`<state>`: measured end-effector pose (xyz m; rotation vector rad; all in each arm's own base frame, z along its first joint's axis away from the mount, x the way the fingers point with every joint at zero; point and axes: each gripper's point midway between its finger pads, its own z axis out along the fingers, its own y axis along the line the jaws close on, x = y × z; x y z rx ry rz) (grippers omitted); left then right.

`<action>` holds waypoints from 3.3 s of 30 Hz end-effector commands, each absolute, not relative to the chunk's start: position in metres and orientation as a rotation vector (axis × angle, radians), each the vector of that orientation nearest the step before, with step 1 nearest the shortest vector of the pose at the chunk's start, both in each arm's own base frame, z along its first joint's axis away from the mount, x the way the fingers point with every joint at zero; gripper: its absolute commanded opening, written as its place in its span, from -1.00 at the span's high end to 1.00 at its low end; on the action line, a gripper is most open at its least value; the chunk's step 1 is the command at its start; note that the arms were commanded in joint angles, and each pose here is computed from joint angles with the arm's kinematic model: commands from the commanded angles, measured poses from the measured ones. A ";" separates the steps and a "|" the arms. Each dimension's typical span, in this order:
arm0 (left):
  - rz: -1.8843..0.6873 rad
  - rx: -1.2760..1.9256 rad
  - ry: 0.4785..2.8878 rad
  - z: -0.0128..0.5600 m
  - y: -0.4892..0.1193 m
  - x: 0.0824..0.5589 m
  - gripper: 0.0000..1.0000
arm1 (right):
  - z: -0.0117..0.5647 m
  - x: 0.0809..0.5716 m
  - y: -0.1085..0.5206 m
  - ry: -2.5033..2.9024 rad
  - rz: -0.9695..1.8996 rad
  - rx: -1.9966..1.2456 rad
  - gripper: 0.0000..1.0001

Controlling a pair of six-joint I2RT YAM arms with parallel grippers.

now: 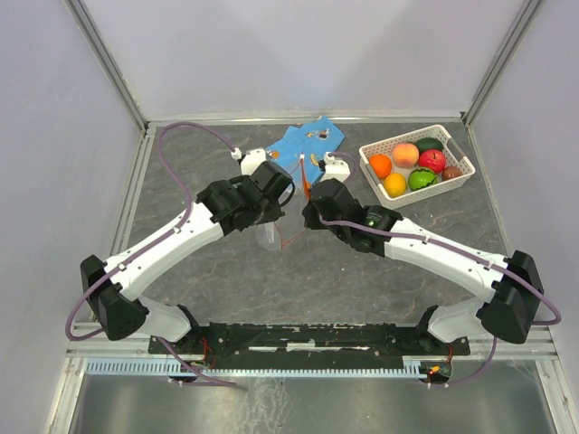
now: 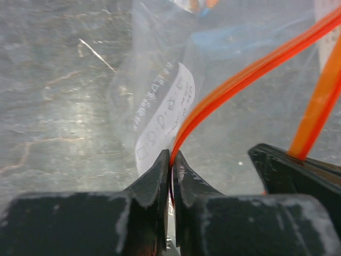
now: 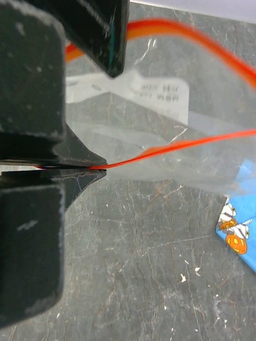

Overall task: Place the food in the zip-top bag and seal the zipper
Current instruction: Open the zipper of the food storage bag, then move the bin to the center of the board.

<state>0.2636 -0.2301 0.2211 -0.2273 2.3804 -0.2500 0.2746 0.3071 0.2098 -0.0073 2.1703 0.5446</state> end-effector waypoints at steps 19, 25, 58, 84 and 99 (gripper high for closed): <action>0.032 -0.292 2.313 0.249 -0.166 0.251 0.95 | 0.224 0.281 0.281 2.216 0.627 -0.185 0.56; 0.074 -0.202 2.328 0.248 -0.177 0.263 0.95 | 0.253 0.278 0.276 2.147 0.691 -0.319 -0.08; 0.425 0.067 2.299 0.251 -0.172 0.303 0.95 | 0.128 0.423 0.095 2.520 0.157 -0.126 -0.99; 0.413 0.090 2.322 0.237 -0.177 0.305 0.95 | 0.107 0.296 0.137 2.702 0.504 -0.067 -0.84; 0.333 0.120 2.349 0.233 -0.190 0.305 0.95 | 0.159 0.364 0.036 2.536 -0.044 0.051 -0.98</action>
